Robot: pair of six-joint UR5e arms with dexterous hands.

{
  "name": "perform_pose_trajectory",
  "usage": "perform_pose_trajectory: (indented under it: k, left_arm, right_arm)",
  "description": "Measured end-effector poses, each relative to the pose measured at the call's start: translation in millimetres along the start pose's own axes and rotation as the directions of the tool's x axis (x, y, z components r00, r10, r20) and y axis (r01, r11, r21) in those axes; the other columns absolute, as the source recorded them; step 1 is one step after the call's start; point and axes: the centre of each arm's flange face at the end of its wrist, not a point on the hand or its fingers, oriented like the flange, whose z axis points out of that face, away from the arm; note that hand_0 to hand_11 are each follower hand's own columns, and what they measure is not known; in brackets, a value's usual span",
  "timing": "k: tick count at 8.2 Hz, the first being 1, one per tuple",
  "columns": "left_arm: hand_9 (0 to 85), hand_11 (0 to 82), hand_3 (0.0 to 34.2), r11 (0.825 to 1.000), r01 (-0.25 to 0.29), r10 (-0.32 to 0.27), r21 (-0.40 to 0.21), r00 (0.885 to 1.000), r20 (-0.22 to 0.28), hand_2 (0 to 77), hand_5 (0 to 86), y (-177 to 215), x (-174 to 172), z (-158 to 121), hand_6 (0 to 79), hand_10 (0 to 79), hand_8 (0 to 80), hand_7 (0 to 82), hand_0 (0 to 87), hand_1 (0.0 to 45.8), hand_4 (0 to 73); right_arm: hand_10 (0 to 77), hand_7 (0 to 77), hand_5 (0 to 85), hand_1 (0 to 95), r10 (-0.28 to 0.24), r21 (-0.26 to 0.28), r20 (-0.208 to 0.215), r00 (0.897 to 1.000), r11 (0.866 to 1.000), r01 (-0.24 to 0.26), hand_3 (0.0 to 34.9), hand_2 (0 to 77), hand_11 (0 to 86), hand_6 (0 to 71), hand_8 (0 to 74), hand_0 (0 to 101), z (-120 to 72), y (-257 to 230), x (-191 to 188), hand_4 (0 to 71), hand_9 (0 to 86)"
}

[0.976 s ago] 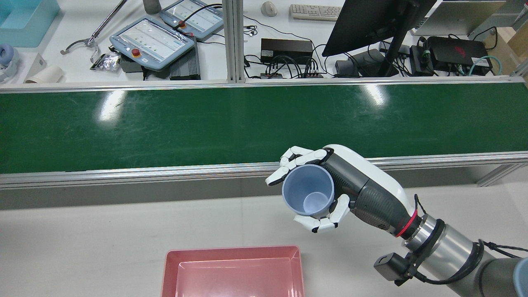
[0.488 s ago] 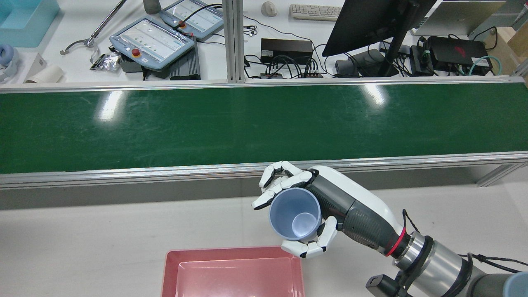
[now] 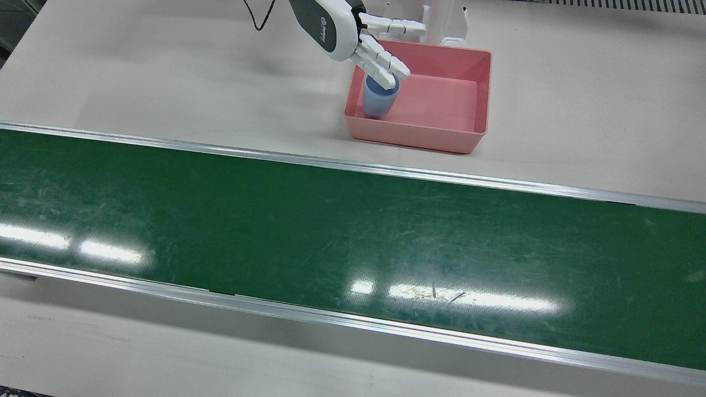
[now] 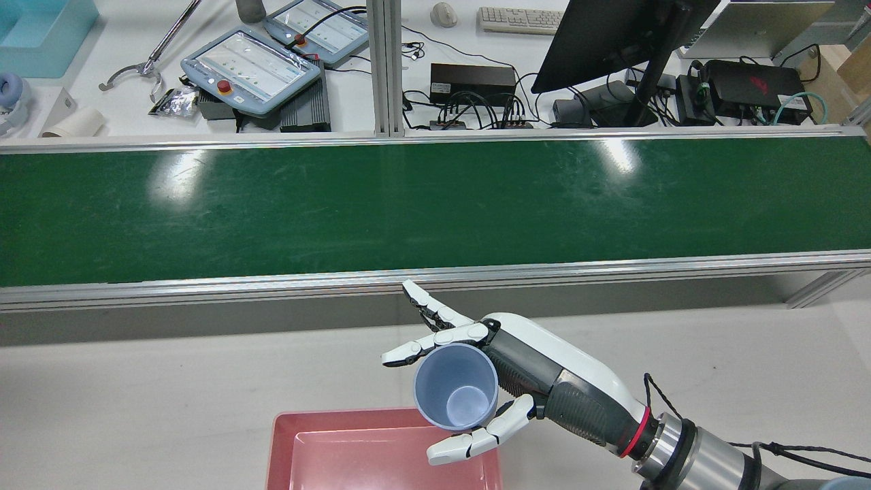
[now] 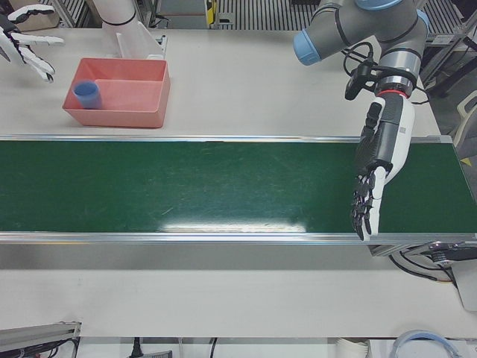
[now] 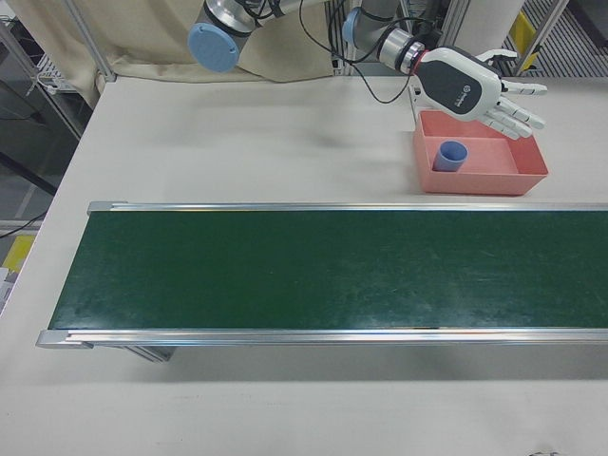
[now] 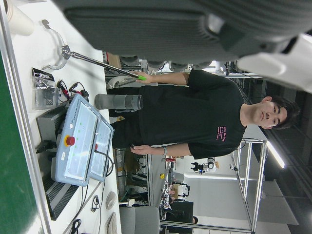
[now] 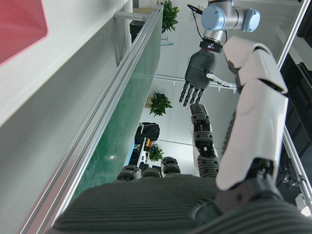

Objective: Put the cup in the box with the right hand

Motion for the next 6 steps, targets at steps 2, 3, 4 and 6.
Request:
perform_pose_trajectory:
  k: [2, 3, 4, 6]
  left_arm:
    - [0.0, 0.0, 0.0, 1.0, 0.0, 0.0, 0.001, 1.0, 0.001, 0.5, 0.0, 0, 0, 0, 0.0, 0.0, 0.0, 0.0, 0.0, 0.5, 1.1]
    - [0.0, 0.0, 0.0, 1.0, 0.0, 0.0, 0.001, 1.0, 0.0, 0.5, 0.5, 0, 0, 0, 0.0, 0.0, 0.0, 0.0, 0.0, 0.5, 1.1]
    - [0.0, 0.0, 0.0, 1.0, 0.0, 0.0, 0.001, 1.0, 0.0, 0.5, 0.5, 0, 0, 0, 0.0, 0.0, 0.0, 0.0, 0.0, 0.5, 1.1]
    - [0.0, 0.0, 0.0, 1.0, 0.0, 0.0, 0.0, 1.0, 0.0, 0.5, 0.5, 0, 0, 0, 0.0, 0.0, 0.0, 0.0, 0.0, 0.5, 1.1]
  right_arm:
    - [1.6, 7.6, 5.5, 24.5, 0.0, 0.0, 0.0, 1.0, 1.0, 0.0, 0.0, 21.8, 4.9, 3.3, 0.0, 51, 0.1, 0, 0, 16.9, 0.5]
    - [1.6, 8.7, 6.0, 24.5, 0.0, 0.0, 0.0, 1.0, 1.0, 0.0, 0.0, 21.8, 6.0, 4.4, 0.0, 50, -0.1, 0, 0, 9.8, 0.5]
    - [1.6, 8.7, 6.0, 19.1, -0.004, 0.003, 0.012, 1.0, 1.0, 0.003, 0.0, 27.8, 6.0, 3.8, 0.0, 50, 0.3, -2, -6, 15.3, 0.5]
    - [4.9, 15.3, 9.3, 36.5, -0.085, 0.062, 0.149, 0.985, 0.995, 0.076, 0.0, 45.8, 10.4, 6.0, 0.0, 55, 3.2, -32, -77, 13.1, 0.5]
